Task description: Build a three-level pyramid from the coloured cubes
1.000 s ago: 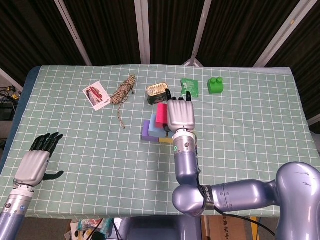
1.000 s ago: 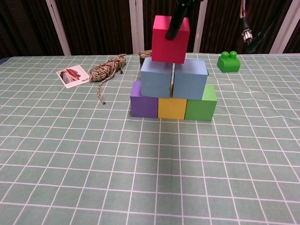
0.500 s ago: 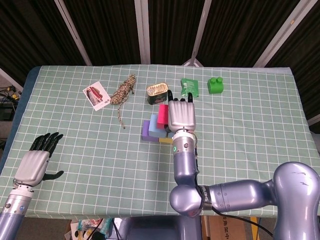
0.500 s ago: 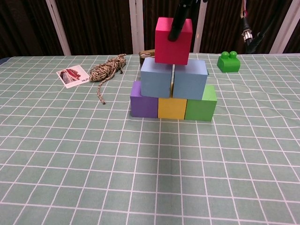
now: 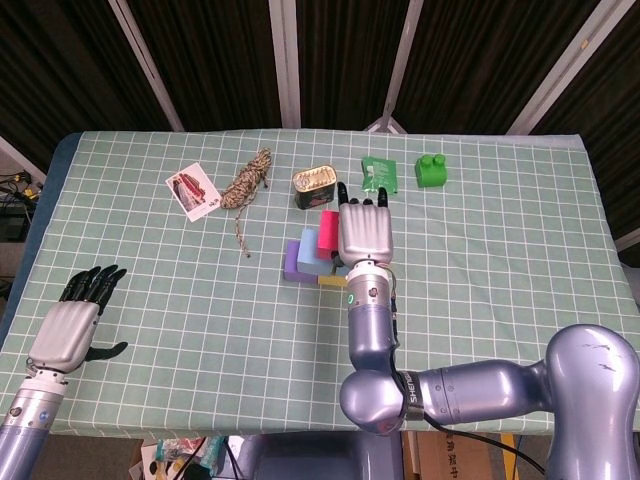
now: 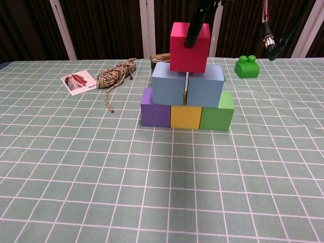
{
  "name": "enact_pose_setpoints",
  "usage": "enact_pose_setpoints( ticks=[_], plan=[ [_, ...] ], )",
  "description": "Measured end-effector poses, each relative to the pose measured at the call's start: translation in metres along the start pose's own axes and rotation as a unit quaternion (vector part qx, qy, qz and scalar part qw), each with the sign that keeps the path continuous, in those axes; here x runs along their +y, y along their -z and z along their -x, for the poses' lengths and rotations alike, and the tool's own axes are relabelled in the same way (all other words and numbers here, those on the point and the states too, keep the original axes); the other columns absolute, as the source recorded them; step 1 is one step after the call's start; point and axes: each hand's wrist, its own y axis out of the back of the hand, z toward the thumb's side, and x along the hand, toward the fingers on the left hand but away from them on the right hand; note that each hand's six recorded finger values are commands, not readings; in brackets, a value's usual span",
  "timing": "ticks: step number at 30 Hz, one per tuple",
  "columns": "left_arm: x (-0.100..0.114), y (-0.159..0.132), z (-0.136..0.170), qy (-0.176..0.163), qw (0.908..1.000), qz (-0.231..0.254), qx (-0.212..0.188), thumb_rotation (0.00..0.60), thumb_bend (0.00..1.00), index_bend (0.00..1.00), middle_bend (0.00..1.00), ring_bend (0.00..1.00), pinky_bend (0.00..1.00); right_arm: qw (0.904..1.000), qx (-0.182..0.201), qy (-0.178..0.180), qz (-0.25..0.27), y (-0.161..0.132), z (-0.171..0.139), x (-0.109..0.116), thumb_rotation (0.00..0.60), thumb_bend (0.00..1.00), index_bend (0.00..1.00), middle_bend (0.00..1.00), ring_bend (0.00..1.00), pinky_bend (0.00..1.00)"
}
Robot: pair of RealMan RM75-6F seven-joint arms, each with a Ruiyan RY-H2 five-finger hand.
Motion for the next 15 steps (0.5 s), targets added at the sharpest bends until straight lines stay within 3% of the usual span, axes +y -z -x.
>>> enact_pose_setpoints(
  ticks=[15],
  plan=[
    [-0.0005,0.0002,-0.0003,0.001,1.0000,0.000,0.000,0.600,0.09,0.00,0.03,0.01,0.05,0.9999,-0.002,-0.006,-0.009,0.0010,-0.0006,-0.0024,0.600,0.32,0.00,0.51,0.28,0.00]
  ],
)
